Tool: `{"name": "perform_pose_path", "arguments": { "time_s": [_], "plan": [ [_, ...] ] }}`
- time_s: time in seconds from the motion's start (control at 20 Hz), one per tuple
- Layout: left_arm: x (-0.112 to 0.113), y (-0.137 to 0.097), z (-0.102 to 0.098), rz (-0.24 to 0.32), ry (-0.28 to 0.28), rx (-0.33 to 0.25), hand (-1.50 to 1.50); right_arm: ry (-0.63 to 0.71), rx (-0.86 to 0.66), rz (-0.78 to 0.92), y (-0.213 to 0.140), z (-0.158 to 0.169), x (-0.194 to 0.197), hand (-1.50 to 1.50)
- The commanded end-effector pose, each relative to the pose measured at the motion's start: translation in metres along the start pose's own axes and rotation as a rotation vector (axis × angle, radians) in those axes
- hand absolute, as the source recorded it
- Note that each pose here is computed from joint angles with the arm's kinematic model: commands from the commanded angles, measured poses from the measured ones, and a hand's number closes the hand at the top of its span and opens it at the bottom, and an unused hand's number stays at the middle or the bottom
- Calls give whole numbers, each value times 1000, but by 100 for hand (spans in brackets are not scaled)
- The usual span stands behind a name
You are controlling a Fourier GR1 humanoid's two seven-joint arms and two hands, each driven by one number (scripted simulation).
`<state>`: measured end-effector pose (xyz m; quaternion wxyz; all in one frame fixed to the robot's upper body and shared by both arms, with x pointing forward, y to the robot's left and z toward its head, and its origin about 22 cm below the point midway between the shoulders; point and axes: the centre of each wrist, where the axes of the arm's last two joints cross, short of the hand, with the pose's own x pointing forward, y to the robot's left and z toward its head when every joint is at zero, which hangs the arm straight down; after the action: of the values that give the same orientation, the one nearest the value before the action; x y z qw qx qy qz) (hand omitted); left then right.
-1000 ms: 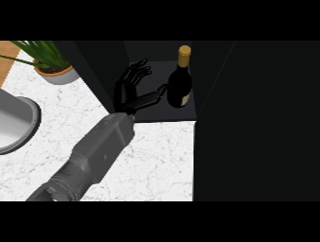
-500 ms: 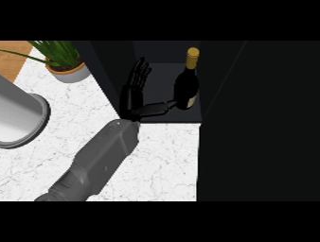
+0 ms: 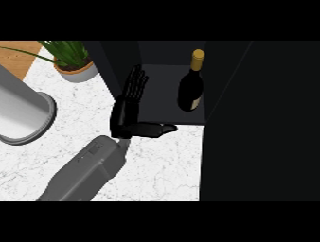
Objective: Pick up the wine, place it into the cabinet and close the cabinet
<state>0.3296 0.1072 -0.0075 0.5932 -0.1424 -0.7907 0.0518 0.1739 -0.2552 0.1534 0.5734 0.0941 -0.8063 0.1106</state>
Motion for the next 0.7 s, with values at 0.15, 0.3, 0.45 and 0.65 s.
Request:
{"name": "perform_pose_path", "arguments": {
  "time_s": [0.15,0.3,0.45,0.65],
  "plan": [
    [60,2,53,38,-1,-54,-150,-10,5,-35,2,1,-5,-150],
    [83,-5,74,15,-21,-33,-150,-19,19,-5,4,5,12,-150],
    [103,0,89,39,-20,-44,-150,-18,28,-11,12,-5,2,-150],
    [118,3,115,40,-43,-37,-150,13,101,45,14,-2,9,150]
  ]
}}
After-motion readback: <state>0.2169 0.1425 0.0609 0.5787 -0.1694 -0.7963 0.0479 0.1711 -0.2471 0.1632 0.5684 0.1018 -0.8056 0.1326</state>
